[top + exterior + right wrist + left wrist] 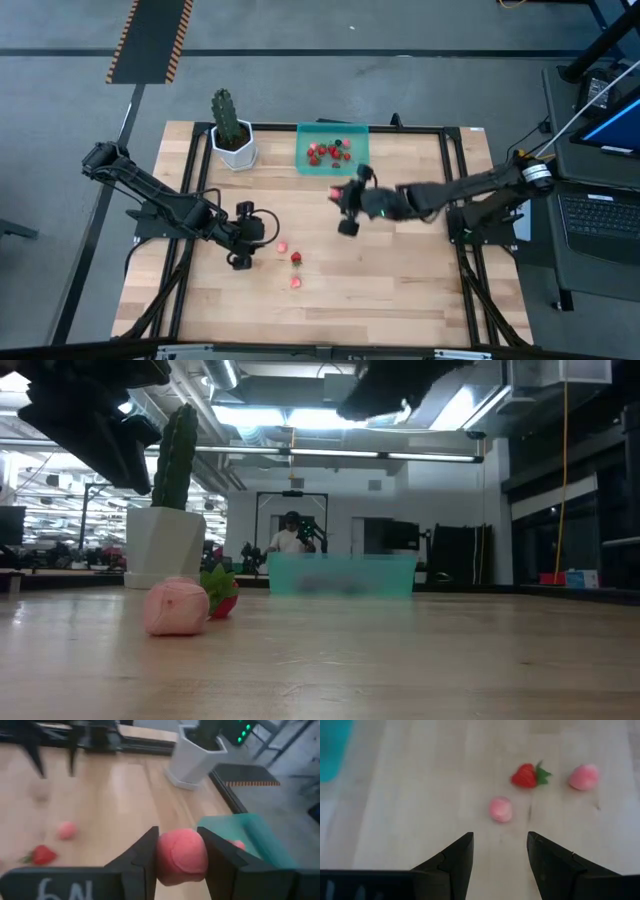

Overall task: Pick and placing Produce into tupperware
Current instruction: Put the peach into the container

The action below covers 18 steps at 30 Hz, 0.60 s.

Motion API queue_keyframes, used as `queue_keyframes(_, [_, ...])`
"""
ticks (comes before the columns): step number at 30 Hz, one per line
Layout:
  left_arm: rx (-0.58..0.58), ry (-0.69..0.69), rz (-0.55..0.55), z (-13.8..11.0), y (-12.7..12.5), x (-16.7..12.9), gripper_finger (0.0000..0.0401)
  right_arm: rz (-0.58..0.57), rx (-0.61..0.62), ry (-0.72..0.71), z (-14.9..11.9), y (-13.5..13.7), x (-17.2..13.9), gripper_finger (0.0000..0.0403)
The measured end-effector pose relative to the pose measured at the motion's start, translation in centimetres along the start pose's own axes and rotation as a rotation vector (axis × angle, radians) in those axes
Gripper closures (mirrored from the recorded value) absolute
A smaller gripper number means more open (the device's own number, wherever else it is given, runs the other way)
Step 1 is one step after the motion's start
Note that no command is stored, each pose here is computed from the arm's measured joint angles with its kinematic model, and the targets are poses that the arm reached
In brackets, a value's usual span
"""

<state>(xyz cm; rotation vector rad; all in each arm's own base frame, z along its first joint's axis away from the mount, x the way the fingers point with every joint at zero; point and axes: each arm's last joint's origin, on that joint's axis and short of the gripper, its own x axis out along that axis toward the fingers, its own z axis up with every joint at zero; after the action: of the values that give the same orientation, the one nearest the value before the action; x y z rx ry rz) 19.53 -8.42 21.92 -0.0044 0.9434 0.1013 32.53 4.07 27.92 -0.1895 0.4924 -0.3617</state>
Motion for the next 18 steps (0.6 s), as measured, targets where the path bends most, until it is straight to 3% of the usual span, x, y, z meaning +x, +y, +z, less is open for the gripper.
queue_keyframes(9, [0.067, -0.069, 0.228, 0.7, 1.7, 0.3, 0.0225, -0.005, 0.098, 0.163, -2.0, -9.2, 3.8, 0.0280])
queue_keyframes(18, [0.105, -0.091, 0.242, 2.6, 5.3, 1.1, 0.0225, -0.012, 0.198, 0.243, -1.6, -14.9, 5.0, 0.0280])
